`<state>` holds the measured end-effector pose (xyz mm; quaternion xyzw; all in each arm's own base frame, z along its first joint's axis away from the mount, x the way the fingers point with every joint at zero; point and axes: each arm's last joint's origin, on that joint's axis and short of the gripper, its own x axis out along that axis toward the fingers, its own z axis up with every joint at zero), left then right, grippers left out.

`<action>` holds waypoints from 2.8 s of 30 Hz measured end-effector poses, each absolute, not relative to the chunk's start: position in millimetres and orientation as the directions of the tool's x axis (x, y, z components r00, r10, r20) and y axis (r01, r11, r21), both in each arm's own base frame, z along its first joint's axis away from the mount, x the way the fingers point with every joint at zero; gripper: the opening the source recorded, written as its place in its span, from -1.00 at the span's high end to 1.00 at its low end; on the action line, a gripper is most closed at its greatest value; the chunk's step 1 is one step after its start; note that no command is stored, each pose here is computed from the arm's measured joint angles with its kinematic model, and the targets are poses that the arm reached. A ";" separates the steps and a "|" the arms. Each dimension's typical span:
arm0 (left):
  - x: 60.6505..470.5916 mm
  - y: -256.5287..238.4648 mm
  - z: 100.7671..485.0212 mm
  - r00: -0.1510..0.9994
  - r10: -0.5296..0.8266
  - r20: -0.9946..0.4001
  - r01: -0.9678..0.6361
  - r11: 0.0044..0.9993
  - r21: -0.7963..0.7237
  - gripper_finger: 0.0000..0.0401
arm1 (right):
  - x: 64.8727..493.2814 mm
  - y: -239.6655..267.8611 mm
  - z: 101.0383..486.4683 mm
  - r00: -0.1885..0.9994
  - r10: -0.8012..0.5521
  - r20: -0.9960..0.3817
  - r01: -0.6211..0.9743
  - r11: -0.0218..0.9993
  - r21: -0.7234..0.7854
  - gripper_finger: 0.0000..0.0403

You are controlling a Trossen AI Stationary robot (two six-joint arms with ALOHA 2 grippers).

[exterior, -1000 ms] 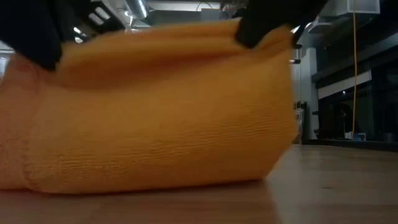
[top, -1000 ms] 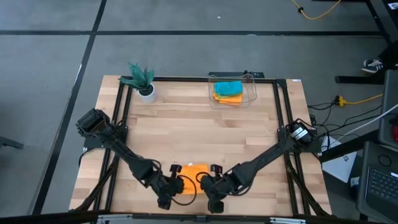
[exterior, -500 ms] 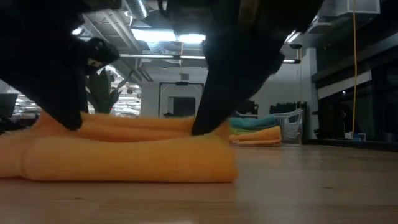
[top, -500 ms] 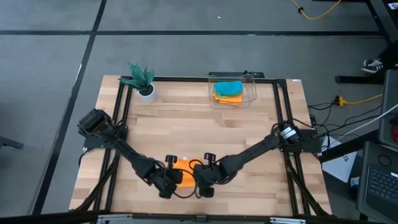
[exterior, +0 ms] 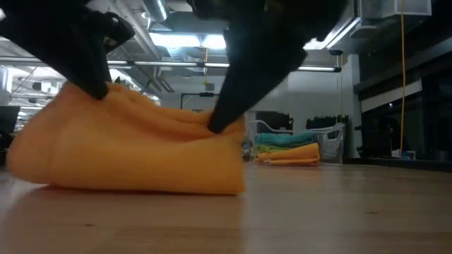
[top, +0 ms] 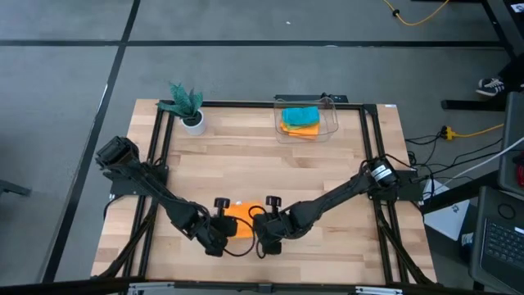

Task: Fold microfiber towels
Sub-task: Fold the orange microfiber towel

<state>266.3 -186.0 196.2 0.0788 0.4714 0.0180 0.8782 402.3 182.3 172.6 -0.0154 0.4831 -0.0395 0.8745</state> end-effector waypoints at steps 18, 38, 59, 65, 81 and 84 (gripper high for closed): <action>272.5 -179.4 175.5 0.490 0.003 -0.872 0.042 0.999 0.027 1.00 | 402.8 193.9 176.8 0.488 0.166 -0.857 -0.085 0.986 0.142 0.98; 258.9 -231.9 194.5 0.624 -0.172 -0.762 0.123 0.985 -0.122 1.00 | 381.8 249.4 217.3 0.554 0.100 -0.827 -0.133 0.991 0.031 0.98; 236.8 -229.9 143.8 0.439 0.010 -0.898 0.057 0.998 0.039 1.00 | 459.5 167.5 134.5 0.540 0.089 -0.837 -0.192 0.981 -0.020 0.98; 231.9 -234.0 148.4 0.451 -0.006 -0.893 0.071 0.997 0.029 1.00 | 460.4 168.5 129.5 0.534 0.089 -0.841 -0.175 0.985 -0.007 0.98; 215.0 -220.9 202.3 0.516 -0.071 -0.853 -0.111 0.983 -0.149 0.75 | 459.2 167.7 127.7 0.518 0.086 -0.851 -0.117 0.993 0.029 0.98; 213.6 -221.2 207.8 0.539 -0.082 -0.838 -0.134 0.974 -0.182 0.59 | 459.0 167.8 127.5 0.517 0.084 -0.852 -0.083 0.995 0.048 0.98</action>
